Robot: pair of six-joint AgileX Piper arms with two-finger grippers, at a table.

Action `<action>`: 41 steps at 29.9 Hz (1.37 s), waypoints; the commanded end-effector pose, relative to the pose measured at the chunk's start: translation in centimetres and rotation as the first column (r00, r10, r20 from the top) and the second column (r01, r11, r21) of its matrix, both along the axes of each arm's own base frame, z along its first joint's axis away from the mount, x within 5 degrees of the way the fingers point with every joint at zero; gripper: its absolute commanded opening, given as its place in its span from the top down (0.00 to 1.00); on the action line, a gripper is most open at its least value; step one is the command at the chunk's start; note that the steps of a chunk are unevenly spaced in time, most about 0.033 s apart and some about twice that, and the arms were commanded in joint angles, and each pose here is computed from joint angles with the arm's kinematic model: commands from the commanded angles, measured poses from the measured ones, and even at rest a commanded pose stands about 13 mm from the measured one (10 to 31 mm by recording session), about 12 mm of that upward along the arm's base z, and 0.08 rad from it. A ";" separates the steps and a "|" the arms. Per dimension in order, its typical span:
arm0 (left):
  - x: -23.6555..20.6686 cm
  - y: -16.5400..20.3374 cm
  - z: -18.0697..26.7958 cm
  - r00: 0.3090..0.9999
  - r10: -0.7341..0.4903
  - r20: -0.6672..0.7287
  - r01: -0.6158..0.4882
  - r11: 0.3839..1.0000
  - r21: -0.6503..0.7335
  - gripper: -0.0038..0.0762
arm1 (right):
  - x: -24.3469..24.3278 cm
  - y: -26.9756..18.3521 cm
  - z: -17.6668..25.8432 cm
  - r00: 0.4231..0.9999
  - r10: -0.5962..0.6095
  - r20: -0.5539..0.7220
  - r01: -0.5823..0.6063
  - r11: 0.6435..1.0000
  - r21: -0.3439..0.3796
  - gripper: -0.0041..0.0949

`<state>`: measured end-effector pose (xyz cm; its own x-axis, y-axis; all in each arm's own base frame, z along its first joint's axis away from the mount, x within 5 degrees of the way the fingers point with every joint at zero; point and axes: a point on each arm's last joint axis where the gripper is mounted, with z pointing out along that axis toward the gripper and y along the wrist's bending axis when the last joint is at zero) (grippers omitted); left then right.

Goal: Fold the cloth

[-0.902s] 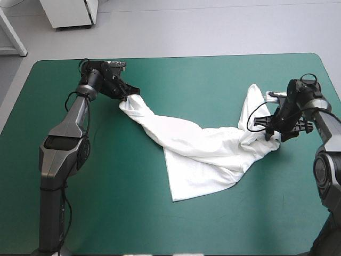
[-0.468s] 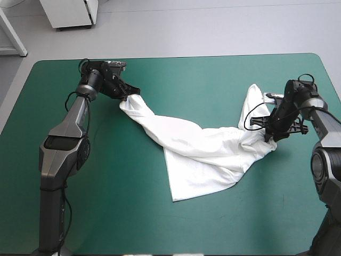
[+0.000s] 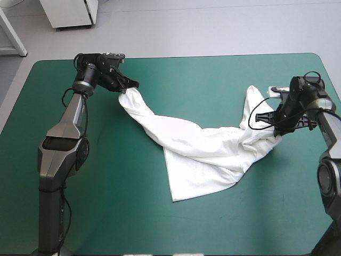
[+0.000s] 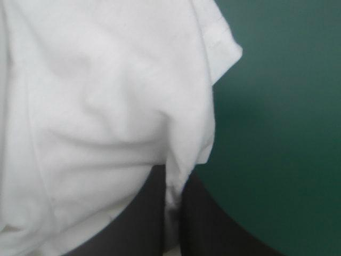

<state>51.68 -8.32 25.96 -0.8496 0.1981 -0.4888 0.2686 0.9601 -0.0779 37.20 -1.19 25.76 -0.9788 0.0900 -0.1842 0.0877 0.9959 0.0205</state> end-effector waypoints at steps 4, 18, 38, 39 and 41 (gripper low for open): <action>-4.6 0.5 12.5 0.968 -0.026 0.249 0.034 0.999 -0.028 0.98 | -3.9 -0.2 8.5 0.974 0.002 0.228 0.003 1.000 -0.021 0.98; -19.9 2.0 30.1 0.778 -0.020 0.627 0.111 0.988 -0.106 0.98 | -13.7 1.2 26.7 0.684 0.057 0.727 -0.082 0.997 -0.001 0.97; -42.5 4.7 40.9 0.315 0.017 0.949 0.211 0.974 -0.087 0.98 | -29.5 3.6 40.6 0.059 0.088 0.994 -0.251 0.965 -0.071 0.97; -42.7 4.7 40.8 0.324 0.006 0.946 0.209 0.975 -0.078 0.98 | -29.4 3.6 40.5 0.066 0.080 0.995 -0.252 0.966 -0.061 0.97; -42.6 4.7 40.4 0.366 -0.020 0.931 0.209 0.976 -0.061 0.98 | -29.2 3.7 40.2 0.091 0.071 0.993 -0.263 0.964 -0.045 0.97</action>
<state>9.59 -3.71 65.99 0.1427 0.1088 -0.9838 0.3728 0.9148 0.1553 8.23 2.45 66.04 0.0736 0.0495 -0.9961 -0.2701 0.9624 0.0278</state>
